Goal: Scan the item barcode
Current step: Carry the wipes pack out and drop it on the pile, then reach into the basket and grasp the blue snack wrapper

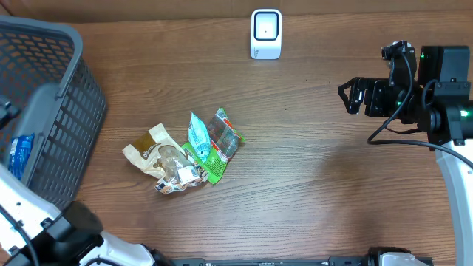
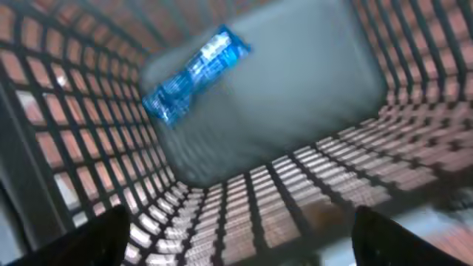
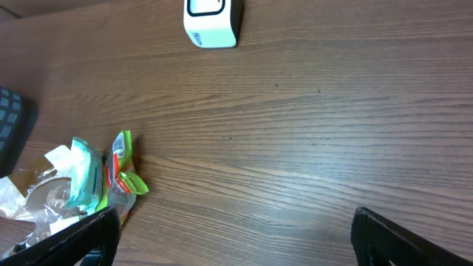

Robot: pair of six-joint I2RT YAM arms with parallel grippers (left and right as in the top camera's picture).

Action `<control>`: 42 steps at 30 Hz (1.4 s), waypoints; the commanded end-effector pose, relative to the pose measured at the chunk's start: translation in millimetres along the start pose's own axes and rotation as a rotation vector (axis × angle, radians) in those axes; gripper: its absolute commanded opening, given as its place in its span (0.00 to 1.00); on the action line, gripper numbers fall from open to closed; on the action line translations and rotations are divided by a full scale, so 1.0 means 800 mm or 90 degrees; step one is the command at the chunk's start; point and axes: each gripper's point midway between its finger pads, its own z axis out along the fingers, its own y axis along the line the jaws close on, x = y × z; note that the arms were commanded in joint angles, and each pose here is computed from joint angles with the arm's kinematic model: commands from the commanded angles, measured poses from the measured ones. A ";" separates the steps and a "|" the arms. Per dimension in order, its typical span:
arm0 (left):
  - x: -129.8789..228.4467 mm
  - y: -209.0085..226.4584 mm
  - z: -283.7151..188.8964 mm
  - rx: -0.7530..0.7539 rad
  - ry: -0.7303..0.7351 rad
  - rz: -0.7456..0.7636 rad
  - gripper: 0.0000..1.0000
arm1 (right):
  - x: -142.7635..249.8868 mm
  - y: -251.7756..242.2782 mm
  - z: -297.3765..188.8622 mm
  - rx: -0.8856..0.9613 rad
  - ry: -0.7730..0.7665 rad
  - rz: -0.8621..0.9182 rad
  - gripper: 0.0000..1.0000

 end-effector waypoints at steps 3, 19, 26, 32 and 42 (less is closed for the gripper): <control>-0.025 0.030 0.076 -0.015 -0.013 0.018 0.75 | -0.015 0.005 -0.008 -0.003 -0.028 -0.012 1.00; -0.028 0.027 0.279 -0.038 -0.143 0.079 0.86 | -0.020 0.006 -0.009 -0.004 -0.038 -0.016 1.00; 0.000 0.041 0.325 -0.038 -0.096 0.077 0.83 | -0.018 0.005 -0.009 -0.004 -0.034 -0.014 1.00; 0.036 0.058 0.373 -0.036 -0.018 0.056 0.82 | -0.018 0.005 -0.009 -0.003 -0.033 -0.014 1.00; 0.039 0.061 0.381 -0.029 -0.011 0.047 0.40 | -0.018 0.005 -0.009 -0.004 -0.034 -0.014 1.00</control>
